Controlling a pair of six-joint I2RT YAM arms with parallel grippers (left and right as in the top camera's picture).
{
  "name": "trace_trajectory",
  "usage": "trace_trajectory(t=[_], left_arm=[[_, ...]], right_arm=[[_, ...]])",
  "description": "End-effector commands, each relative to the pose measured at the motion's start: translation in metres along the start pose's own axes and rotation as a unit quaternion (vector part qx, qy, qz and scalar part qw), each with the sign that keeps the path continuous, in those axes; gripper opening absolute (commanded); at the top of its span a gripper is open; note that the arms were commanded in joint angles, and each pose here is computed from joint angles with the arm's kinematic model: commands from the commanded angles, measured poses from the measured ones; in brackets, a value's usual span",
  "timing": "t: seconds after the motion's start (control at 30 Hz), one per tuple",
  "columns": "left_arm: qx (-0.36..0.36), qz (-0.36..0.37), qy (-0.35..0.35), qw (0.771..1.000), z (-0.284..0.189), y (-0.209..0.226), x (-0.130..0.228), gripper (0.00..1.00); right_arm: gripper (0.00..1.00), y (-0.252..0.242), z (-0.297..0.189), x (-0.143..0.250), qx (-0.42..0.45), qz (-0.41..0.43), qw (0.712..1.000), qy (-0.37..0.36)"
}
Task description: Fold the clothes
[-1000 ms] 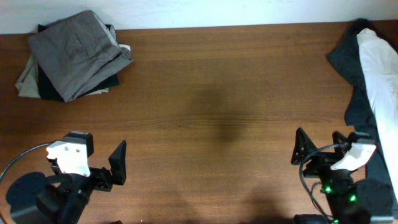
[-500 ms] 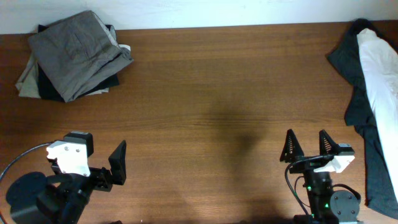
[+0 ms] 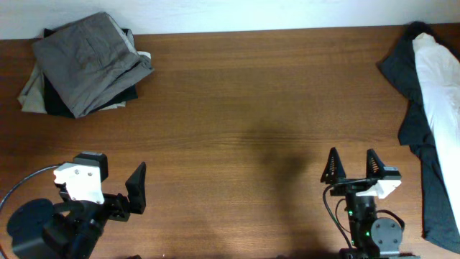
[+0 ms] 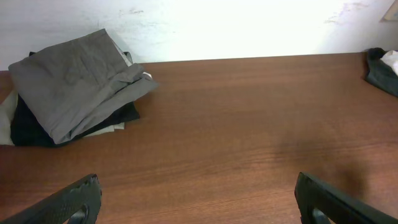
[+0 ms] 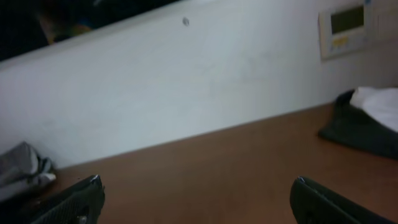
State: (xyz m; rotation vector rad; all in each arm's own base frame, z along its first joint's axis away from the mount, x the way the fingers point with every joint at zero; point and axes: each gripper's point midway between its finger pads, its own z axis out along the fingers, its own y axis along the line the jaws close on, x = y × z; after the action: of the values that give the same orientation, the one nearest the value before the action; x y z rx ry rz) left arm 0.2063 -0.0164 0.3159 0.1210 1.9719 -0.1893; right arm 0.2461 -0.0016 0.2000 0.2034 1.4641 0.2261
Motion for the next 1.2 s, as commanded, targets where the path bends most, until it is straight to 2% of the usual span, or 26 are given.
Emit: trace_trajectory(t=[0.0, 0.1, 0.17, 1.03, 1.17], left_arm=[[0.005, -0.004, -0.002, 1.000, 0.000, -0.002, 0.000, 0.99], [0.005, -0.004, -0.002, 1.000, 0.000, -0.002, 0.000, 0.99], [0.005, -0.004, -0.002, 1.000, 0.000, -0.002, 0.000, 0.99], [0.022, 0.003, -0.001, 1.000, 0.000, -0.010, 0.000, 0.99], [0.070, 0.019, 0.005, 0.997, 0.003, -0.031, 0.014, 0.99]], right_arm=[[0.99, 0.000, -0.001, -0.001, 0.002, -0.049, 0.999, -0.006], [0.99, -0.006, -0.001, 0.018, 0.010, -0.089, 0.995, 0.035], [0.99, -0.013, -0.005, 0.043, 0.021, -0.083, 0.993, 0.086], [0.99, -0.013, -0.004, 0.043, 0.021, -0.083, 0.993, 0.086], [0.99, -0.013, -0.004, 0.043, 0.021, -0.083, 0.993, 0.086]])
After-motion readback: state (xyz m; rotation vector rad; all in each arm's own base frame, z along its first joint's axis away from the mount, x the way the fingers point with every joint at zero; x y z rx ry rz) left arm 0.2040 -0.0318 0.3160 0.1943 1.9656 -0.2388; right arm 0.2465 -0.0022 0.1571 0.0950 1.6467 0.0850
